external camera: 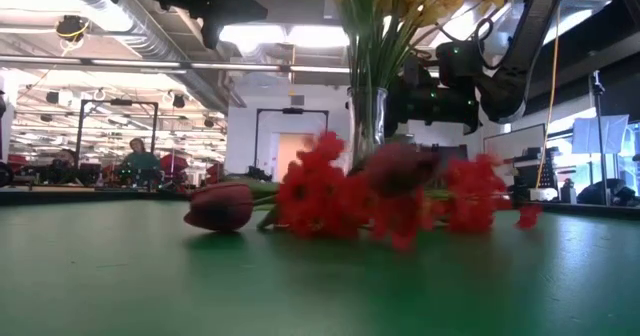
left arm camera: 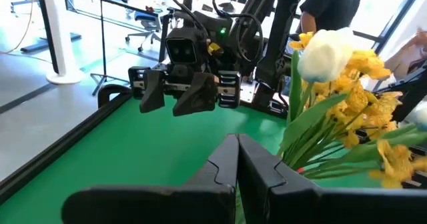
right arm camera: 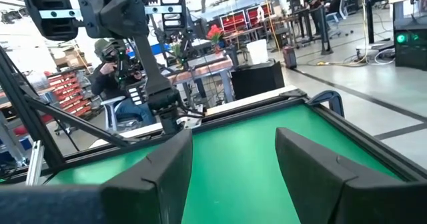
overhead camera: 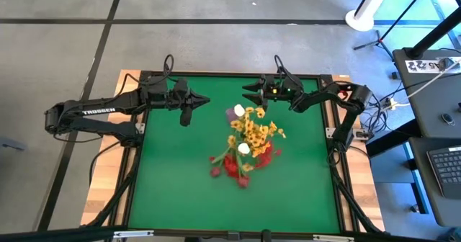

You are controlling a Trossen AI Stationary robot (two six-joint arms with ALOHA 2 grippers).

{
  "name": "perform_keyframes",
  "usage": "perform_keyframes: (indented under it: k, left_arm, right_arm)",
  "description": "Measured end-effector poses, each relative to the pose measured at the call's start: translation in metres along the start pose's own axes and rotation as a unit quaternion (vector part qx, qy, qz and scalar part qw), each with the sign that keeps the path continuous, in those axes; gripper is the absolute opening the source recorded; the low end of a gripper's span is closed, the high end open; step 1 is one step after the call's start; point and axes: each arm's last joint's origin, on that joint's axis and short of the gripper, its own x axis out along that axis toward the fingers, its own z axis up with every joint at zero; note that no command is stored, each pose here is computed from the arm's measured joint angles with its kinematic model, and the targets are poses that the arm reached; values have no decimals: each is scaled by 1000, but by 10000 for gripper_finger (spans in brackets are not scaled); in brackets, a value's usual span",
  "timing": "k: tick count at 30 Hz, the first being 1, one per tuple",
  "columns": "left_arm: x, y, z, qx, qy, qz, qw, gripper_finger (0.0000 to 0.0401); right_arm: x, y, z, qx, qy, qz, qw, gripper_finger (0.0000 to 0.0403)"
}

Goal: Sort flowers into vase by color
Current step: Adjust the violet vase

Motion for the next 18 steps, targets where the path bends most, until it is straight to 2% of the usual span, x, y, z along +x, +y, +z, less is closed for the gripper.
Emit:
perform_keyframes:
  k: [5, 10, 15, 18]
  left_arm:
    - [0, 1, -3, 1, 14, 5, 1000, 0]
    - [3, 6, -16, 25, 73, 56, 995, 0]
    - [20, 6, -35, 100, 142, 51, 983, 9]
    - [36, 3, -49, 168, 177, 58, 968, 31]
  right_arm:
    - [0, 0, 0, 0, 0, 0, 1000, 214]
    - [-1, -1, 1, -1, -1, 2, 1000, 214]
    - [-9, -9, 13, -6, -14, -2, 1000, 214]
    - [-17, -13, 25, -2, -24, 2, 1000, 214]
